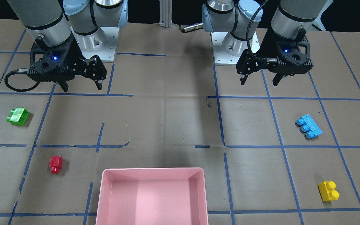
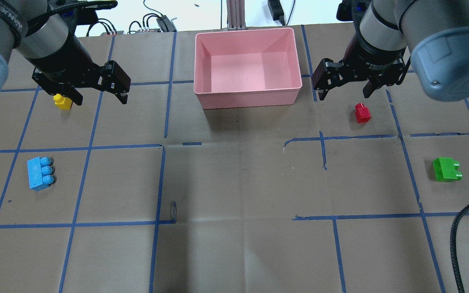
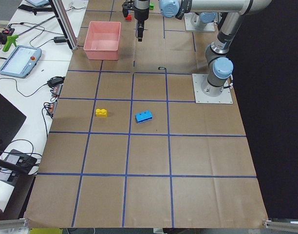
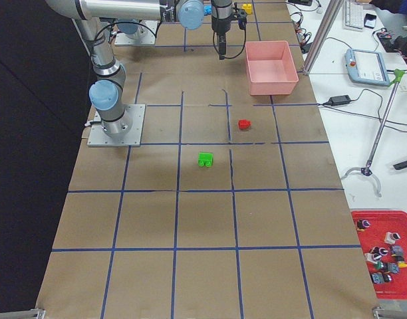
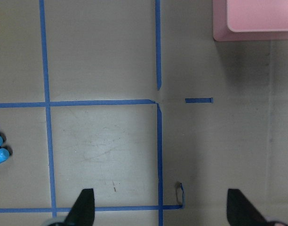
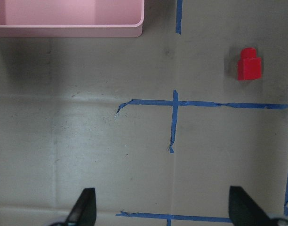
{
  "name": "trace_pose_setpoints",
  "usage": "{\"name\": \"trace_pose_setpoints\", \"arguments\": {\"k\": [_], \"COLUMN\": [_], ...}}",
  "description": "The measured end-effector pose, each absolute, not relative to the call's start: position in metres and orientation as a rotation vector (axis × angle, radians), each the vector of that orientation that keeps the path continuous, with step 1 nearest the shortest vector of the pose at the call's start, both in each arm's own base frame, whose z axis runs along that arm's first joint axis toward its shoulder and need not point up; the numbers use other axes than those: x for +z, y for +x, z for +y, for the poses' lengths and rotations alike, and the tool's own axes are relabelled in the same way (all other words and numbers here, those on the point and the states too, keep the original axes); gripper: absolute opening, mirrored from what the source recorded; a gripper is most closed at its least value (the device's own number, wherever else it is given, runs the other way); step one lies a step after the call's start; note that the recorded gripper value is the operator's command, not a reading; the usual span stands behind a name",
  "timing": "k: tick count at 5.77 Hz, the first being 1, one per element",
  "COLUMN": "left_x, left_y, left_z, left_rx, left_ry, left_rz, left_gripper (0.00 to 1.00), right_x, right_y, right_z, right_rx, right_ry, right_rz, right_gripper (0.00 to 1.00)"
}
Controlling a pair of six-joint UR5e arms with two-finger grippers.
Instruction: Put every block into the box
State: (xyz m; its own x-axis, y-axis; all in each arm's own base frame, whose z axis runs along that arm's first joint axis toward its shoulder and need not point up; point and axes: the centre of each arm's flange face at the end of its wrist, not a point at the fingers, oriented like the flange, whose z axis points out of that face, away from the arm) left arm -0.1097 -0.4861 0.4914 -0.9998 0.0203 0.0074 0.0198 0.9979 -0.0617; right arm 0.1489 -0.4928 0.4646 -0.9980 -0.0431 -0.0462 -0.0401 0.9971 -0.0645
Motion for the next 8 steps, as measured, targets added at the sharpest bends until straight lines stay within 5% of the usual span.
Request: {"name": "trace_pose_setpoints", "arguments": {"k": [8], "left_x": [0.4819], "left_y": [-0.1090], "left_z": [-0.4858], "left_rx": [0.066], "left_ry": [-0.020], "left_rz": [-3.129], "left_gripper": [1.00], "right_x": [0.4593], "right_y": [0.1477], "right_z": [-0.5019], "right_rx": [-0.134], "right_ry": [-0.075], "right_rz": [3.097], "right_gripper": [1.00]}}
